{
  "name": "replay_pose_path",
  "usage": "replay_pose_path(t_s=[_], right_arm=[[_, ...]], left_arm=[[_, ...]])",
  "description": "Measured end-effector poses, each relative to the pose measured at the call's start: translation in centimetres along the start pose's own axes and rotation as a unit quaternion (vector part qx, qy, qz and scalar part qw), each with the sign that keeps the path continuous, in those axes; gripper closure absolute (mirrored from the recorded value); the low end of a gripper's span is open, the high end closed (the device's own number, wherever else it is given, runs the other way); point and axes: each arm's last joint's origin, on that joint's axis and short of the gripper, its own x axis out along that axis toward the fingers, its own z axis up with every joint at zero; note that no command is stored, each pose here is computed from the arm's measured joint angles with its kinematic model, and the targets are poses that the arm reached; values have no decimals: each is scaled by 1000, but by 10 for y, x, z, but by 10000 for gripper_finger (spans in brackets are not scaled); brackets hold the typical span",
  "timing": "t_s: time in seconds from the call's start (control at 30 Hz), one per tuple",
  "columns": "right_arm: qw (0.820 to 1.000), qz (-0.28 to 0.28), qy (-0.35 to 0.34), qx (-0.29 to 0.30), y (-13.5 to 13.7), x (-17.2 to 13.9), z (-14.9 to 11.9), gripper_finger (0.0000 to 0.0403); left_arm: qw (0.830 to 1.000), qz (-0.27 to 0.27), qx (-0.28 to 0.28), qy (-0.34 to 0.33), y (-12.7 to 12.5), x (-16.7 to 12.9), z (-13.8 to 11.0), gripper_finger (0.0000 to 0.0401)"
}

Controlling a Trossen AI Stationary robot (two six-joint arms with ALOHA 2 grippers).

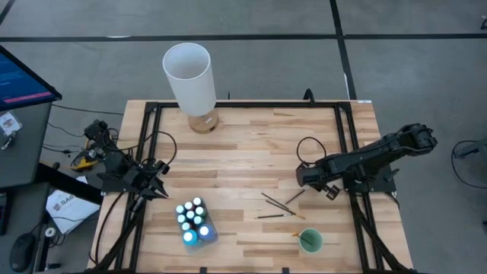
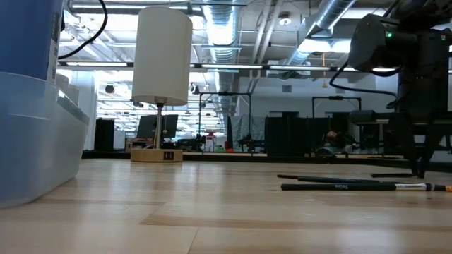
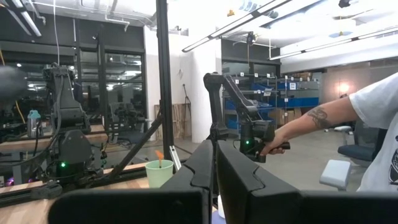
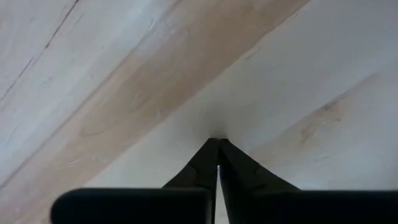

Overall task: Pick & Place Paint Supplies
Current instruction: Put the silver eyeshadow brush into the green cup

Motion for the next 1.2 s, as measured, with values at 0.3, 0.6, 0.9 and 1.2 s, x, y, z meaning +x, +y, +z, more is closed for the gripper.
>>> replay_pose_path(t_s=[0.3,0.6,0.9,1.2], right_arm=[[998,49,-28,-32,4,-1,-1,402],[978,116,-146,-91,12,-19,3,403],[938,166,-207,-225,30,-80,-8,403],[853,263,-253,-372,28,-158,-31,403]], left_arm=[[1000,0,0,0,0,0,0,393],[1000,0,0,0,0,0,0,393],[1000,0,0,-1,0,0,0,393],[1000,1,-1,-4,0,0,1,393]])
